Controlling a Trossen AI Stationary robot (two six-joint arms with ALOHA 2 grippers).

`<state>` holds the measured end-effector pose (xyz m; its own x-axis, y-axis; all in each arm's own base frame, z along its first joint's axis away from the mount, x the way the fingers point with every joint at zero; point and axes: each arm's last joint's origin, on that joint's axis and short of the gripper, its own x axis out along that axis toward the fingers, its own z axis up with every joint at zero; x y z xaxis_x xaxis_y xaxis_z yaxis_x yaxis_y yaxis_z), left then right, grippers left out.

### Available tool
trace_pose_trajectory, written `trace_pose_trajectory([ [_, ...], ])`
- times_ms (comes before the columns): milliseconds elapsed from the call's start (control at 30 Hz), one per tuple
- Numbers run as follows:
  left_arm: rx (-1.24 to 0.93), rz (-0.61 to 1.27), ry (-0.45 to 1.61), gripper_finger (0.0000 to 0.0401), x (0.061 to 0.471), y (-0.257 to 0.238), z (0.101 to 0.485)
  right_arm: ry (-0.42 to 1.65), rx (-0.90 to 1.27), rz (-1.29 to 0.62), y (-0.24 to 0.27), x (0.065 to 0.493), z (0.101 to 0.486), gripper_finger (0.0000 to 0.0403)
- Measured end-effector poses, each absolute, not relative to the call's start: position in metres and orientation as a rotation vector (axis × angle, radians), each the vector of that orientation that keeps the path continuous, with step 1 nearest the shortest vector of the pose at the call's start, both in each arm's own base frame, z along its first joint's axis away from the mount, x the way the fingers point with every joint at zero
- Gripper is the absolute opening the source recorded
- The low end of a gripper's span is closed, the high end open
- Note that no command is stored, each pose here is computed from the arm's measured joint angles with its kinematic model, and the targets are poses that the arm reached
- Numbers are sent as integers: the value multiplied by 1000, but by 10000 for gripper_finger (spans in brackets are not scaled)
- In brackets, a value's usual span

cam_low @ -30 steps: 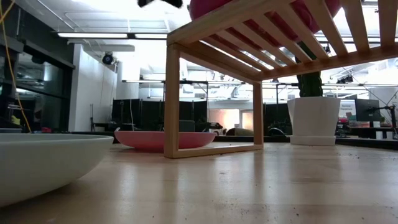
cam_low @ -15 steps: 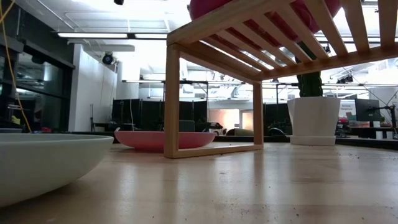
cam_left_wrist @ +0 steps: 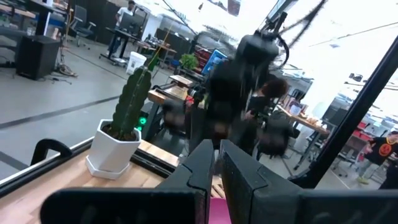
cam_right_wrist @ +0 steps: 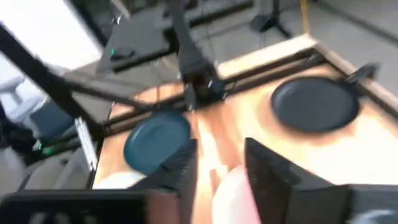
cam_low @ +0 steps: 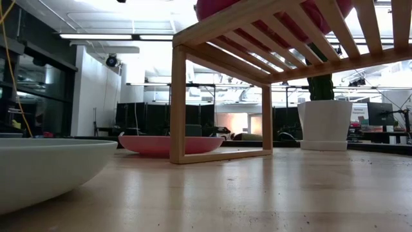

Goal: Place and stack plates onto a shelf
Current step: Put the pink plate on the shelf

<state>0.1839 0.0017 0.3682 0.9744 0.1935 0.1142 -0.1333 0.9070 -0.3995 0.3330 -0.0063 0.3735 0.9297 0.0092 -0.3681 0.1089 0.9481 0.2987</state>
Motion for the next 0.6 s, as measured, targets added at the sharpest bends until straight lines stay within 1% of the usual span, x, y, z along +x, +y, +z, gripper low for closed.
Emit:
trace_pose_trajectory([
  [100, -401, 169, -152, 21, 184, 2, 368, 430, 334, 49, 2, 353, 353, 25],
  [133, -401, 169, -153, 21, 184, 2, 368, 445, 333, 91, 4, 358, 348, 13],
  [267, -401, 170, -150, 21, 184, 2, 368, 522, 288, 311, 9, 371, 326, 20],
  [367, -402, 170, -149, 21, 184, 2, 368, 538, 276, 420, 12, 379, 315, 6],
  [600, -403, 170, -149, 21, 184, 2, 368, 559, 234, 548, 15, 391, 294, 1],
])
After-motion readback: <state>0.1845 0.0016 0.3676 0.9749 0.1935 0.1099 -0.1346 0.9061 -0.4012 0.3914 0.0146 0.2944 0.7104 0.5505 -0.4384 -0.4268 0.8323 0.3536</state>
